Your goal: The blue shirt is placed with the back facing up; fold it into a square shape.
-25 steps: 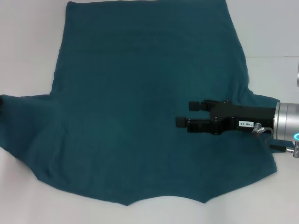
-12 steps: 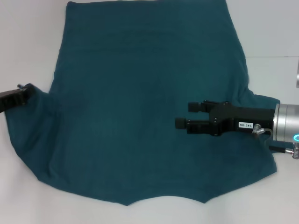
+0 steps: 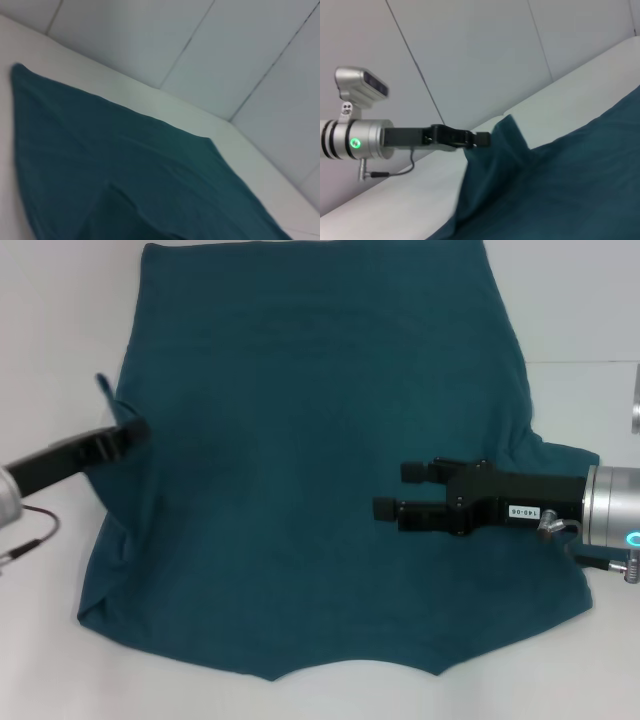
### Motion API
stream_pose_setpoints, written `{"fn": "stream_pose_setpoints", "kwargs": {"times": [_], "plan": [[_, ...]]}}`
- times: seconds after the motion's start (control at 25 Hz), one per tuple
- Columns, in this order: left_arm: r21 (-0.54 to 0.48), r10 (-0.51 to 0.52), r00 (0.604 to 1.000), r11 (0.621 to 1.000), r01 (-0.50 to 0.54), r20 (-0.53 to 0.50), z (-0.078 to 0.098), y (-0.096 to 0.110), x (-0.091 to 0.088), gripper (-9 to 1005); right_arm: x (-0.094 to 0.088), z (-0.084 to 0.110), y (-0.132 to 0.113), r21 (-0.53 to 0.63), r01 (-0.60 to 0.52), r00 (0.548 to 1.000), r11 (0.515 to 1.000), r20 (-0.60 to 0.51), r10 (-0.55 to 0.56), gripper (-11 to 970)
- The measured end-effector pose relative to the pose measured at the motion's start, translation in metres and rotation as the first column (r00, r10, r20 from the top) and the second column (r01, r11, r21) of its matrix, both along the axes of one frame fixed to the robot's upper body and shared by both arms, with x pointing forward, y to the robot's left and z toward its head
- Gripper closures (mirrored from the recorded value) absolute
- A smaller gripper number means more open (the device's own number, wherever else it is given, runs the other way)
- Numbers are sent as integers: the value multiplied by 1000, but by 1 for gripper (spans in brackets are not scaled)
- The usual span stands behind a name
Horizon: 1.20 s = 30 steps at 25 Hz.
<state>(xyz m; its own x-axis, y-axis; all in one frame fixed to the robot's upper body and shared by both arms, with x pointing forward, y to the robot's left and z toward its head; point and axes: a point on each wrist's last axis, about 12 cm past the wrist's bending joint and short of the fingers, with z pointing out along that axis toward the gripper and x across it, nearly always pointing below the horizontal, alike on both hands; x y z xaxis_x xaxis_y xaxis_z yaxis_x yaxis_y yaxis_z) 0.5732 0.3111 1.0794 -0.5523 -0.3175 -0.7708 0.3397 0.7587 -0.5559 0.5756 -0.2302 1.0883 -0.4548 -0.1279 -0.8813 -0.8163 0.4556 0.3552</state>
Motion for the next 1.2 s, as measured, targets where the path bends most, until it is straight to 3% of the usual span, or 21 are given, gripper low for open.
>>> {"fn": "stream_pose_setpoints", "kwargs": {"times": [0.32,0.56,0.92,1.04,1.2], "plan": [[-113,-52,998,992,55,34,-11,-25,-5,935,-2,-1,-1,2,-5,1000,1000,3,5,51],[-128,-45,998,991,51,52,-11,-22,-8,759,-2,-1,-2,3,1,1000,1000,2,-1,51],[-52,-69,990,996,75,121,-12,-20,-12,425,-2,-2,-6,13,27,1000,1000,-16,-27,51],[-29,-122,974,991,130,192,-11,-27,-16,282,-1,-1,-13,21,60,997,998,-53,-59,51],[32,-240,915,970,243,326,-10,-42,-26,141,-1,-2,-28,47,152,983,987,-111,-146,51]]}}
